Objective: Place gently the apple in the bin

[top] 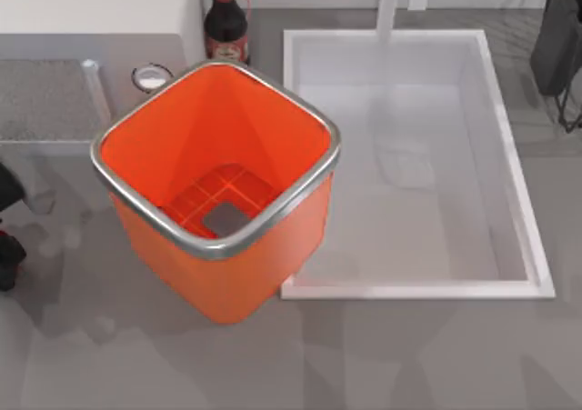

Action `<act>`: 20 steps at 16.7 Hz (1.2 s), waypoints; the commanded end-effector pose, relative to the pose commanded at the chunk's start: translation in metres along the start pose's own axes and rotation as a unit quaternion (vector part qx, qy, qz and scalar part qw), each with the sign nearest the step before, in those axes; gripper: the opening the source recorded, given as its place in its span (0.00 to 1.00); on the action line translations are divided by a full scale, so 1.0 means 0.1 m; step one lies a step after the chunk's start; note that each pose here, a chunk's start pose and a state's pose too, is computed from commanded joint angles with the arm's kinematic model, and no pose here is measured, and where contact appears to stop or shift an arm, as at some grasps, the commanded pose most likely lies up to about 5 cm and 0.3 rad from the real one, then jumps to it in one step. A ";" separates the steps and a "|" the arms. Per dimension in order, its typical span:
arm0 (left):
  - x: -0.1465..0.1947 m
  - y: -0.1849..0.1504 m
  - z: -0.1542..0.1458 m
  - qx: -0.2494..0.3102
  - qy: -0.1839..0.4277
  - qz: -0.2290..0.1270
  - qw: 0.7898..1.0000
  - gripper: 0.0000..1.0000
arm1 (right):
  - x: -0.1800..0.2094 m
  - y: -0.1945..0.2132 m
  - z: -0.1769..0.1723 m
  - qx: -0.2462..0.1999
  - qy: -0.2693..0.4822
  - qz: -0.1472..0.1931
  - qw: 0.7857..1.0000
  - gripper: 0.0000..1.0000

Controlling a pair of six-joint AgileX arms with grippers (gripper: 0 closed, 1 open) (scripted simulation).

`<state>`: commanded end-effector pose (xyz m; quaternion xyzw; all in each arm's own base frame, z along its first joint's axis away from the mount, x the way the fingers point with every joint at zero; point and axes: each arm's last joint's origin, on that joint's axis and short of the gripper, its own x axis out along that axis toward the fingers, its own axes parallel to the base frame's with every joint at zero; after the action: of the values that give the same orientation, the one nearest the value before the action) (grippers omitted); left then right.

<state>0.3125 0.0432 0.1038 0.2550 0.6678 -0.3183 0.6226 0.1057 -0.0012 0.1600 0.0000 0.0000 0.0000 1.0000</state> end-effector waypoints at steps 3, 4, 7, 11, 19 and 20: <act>0.09 -0.17 -0.05 0.019 0.033 -0.079 0.996 0.00 | 0.00 0.00 0.00 0.000 0.000 0.000 1.000 1.00; 0.06 -0.20 -0.04 0.027 0.039 -0.098 0.994 0.00 | 0.00 0.00 0.00 0.000 0.000 0.000 1.000 1.00; -0.18 -0.22 0.02 0.048 0.041 -0.113 0.992 0.00 | 0.00 0.00 0.00 0.000 0.000 0.000 1.000 1.00; -0.76 -0.18 0.08 0.049 0.021 -0.071 0.996 0.00 | 0.00 0.00 0.00 0.000 0.000 0.000 1.000 1.00; -1.60 -0.04 0.03 -0.006 -0.020 0.049 0.999 0.00 | 0.00 0.00 0.00 0.000 0.000 0.000 1.000 1.00; -1.61 -0.03 0.04 -0.007 -0.020 0.054 0.998 0.00 | 0.00 0.00 0.00 0.000 0.000 0.000 1.000 1.00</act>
<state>0.3282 0.0472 0.2636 0.2799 0.6425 -0.2849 0.6540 0.1057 -0.0012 0.1600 0.0000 0.0000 0.0000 1.0000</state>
